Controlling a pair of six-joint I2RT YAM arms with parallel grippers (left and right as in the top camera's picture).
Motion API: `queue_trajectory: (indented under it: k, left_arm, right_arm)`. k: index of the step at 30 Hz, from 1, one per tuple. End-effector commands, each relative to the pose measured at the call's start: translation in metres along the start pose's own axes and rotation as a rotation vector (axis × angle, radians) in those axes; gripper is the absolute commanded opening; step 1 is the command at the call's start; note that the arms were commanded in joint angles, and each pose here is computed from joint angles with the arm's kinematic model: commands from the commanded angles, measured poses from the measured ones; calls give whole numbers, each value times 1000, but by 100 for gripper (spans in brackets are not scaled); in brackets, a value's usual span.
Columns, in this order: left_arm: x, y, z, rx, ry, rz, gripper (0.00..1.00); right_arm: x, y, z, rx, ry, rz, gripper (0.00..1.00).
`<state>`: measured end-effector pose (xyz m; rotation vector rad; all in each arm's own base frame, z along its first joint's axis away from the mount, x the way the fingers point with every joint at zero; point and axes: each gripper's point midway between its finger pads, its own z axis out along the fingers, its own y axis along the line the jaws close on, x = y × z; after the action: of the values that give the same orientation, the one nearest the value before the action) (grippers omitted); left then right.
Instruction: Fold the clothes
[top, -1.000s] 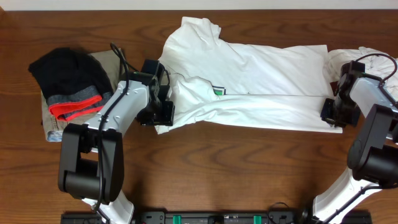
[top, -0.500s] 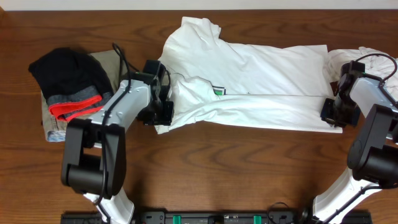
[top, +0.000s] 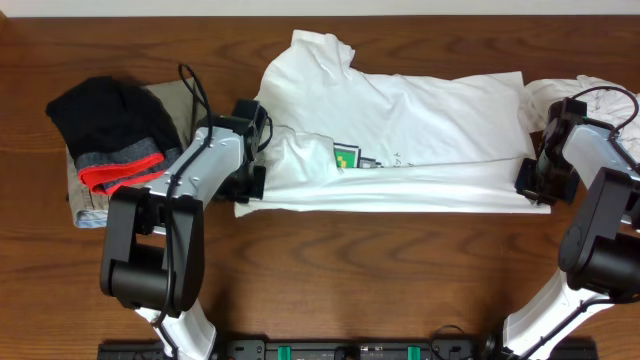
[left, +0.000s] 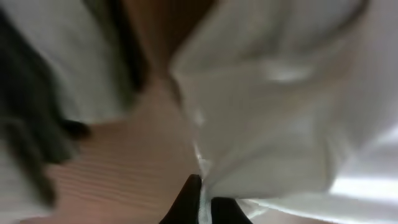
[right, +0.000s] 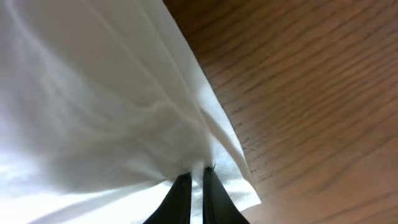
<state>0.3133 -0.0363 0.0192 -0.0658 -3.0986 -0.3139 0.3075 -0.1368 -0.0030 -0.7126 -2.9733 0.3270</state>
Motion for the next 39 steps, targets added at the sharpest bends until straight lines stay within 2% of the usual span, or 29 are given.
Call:
queue_trajectory:
  k: [1, 3, 7, 9, 12, 15, 20, 24, 30, 34, 39]
  left_arm:
    - [-22, 22, -8, -125, -87, -53, 8]
    - [-32, 20, -9, -117, -129, -61, 16]
    - [-49, 17, -11, -108, -194, -40, 17]
    - [-54, 17, -12, -106, -213, -32, 22]
    - [-51, 17, -12, -107, -203, -30, 22]
    - [-32, 14, -14, -97, -133, -20, 22]
    - [3, -26, -31, 145, -20, -13, 22]
    - [9, -42, -36, 249, 7, -14, 25]
    - [11, -41, -26, 232, 8, -64, 36]
    - [15, -40, -16, 223, 11, -68, 37]
    - [12, -19, -11, 95, -10, -127, 37]
  right_arm:
    - [9, 0, 7, -7, 33, -9, 7]
    - [9, 0, 7, -7, 33, -9, 7]
    - [9, 0, 7, -7, 33, -9, 7]
    - [9, 0, 7, -7, 33, -9, 7]
    - [9, 0, 7, -7, 33, -9, 7]
    - [9, 0, 7, -7, 33, -9, 7]
    - [7, 0, 7, -9, 26, -5, 7]
    - [7, 0, 7, -9, 24, -5, 7]
    - [9, 0, 7, -8, 32, -7, 7]
    - [9, 0, 7, -8, 31, -7, 7]
    - [10, 0, 7, -7, 36, -8, 7]
